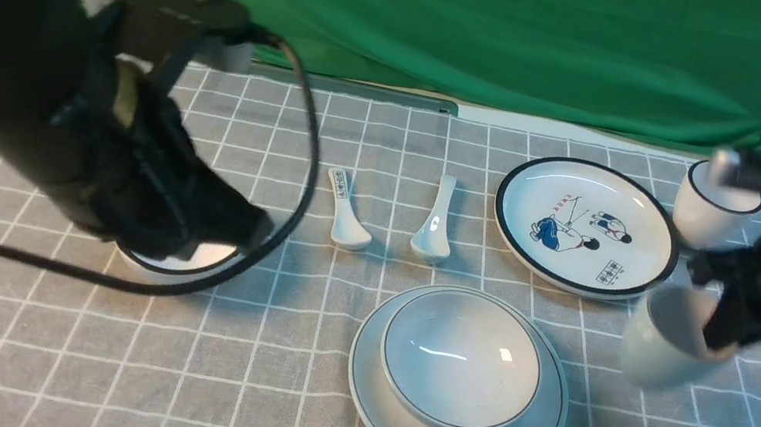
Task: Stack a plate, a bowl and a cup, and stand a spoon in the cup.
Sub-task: Use the right arm to put the blue teacup into the blue rice bowl in the middle
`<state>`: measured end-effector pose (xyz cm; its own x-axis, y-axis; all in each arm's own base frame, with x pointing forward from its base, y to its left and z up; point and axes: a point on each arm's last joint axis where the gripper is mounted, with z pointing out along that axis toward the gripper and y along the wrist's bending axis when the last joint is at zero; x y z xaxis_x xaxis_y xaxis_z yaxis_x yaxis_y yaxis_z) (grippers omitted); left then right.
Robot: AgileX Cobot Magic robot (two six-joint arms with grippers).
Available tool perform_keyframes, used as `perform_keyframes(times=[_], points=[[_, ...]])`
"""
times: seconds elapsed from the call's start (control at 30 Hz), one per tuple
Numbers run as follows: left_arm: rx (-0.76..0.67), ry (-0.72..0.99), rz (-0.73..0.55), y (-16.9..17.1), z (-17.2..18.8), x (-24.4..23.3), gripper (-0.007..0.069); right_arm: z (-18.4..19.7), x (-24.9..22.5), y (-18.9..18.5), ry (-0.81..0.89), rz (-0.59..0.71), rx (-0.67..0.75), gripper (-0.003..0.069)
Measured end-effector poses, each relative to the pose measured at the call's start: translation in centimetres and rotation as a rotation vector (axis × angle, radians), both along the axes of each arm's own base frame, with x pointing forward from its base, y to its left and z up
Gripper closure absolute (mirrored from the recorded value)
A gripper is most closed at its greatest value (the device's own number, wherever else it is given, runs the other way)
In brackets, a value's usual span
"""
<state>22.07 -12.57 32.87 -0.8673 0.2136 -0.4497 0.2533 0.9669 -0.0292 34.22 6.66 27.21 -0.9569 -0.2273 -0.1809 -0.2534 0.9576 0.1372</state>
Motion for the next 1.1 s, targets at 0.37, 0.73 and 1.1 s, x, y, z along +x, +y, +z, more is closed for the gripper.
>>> perform_keyframes(times=[0.37, 0.73, 1.1], points=[[-0.082, -0.029, 0.017, -0.2, -0.6, 0.5, 0.0615, -1.0, -1.2, 10.7, 0.018, 0.283, 0.021, 0.0579], [-0.114, -0.024, 0.02, -0.5, -0.6, 0.5, 0.0615, -4.2, -0.2, 13.1, -0.004, 0.287, 0.012, 0.0539], [-0.131, -0.026, 0.021, -0.6, -0.5, 0.5, 0.0615, -5.0, 0.0, 13.2, 0.021, 0.271, 0.003, 0.043]])
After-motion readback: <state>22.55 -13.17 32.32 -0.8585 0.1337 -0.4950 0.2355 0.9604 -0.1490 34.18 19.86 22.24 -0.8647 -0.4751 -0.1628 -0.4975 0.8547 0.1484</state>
